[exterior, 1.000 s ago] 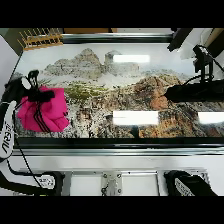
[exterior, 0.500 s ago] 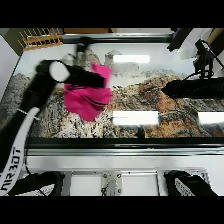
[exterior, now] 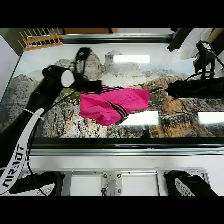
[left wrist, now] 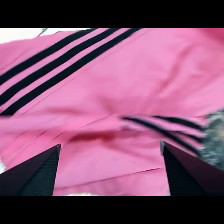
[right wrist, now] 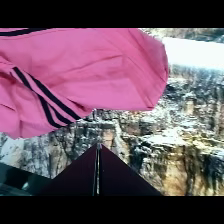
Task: Fold the clothes and pants, and hang the long-sleeved shirts on hangers.
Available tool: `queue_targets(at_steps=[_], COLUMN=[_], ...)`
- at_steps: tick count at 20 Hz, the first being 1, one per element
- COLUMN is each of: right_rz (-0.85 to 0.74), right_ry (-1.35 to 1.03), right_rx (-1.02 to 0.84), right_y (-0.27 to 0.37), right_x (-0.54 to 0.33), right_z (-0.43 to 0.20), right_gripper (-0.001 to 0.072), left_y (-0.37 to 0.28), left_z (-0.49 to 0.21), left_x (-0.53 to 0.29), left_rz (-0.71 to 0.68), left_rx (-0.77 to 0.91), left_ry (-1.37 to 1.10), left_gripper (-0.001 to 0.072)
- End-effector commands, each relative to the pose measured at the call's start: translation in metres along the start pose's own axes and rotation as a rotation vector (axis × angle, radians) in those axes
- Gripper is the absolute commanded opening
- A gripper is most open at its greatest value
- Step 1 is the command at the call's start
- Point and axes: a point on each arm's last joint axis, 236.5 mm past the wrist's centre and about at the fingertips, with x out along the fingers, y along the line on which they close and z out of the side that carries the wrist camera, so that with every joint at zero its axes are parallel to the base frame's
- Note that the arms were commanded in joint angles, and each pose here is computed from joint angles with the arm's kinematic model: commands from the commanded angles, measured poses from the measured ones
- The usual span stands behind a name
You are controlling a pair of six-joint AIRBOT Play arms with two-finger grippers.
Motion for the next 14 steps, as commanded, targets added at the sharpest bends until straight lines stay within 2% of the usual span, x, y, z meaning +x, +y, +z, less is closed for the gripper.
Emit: queue_targets(at_steps=[1, 2, 4, 6, 10, 14], right_rz=[-0.039, -0.04, -0.043, -0.05, -0.103, -0.063], right_ry=[0.039, 0.063, 0.12, 0.19, 0.307, 0.391], right_rx=[-0.002, 0.006, 0.026, 0.065, 0.29, 0.48], right_y=[-0.014, -0.017, -0.026, -0.039, -0.089, -0.107], right_x=[0.013, 0.022, 0.044, 0.07, 0.121, 0.175], right_z=[-0.004, -0.007, -0.014, -0.024, -0.054, -0.096], right_gripper=[0.0018, 0.0077, 0.0574, 0.0586, 0.0587, 0.0593], left_y=[0.093, 0.109, 0.128, 0.127, 0.091, 0.086], left_z=[-0.056, -0.071, -0.088, -0.098, -0.108, -0.118], left_x=[0.029, 0.038, 0.052, 0.067, 0.096, 0.113], left_rz=[0.124, 0.12, 0.073, -0.018, -0.201, -0.209], left_rx=[-0.242, -0.314, -0.44, -0.5, -0.476, -0.476], left_ry=[0.144, 0.165, 0.171, 0.176, 0.233, 0.263], left_gripper=[0.0677, 0.0678, 0.0677, 0.0678, 0.0677, 0.0676])
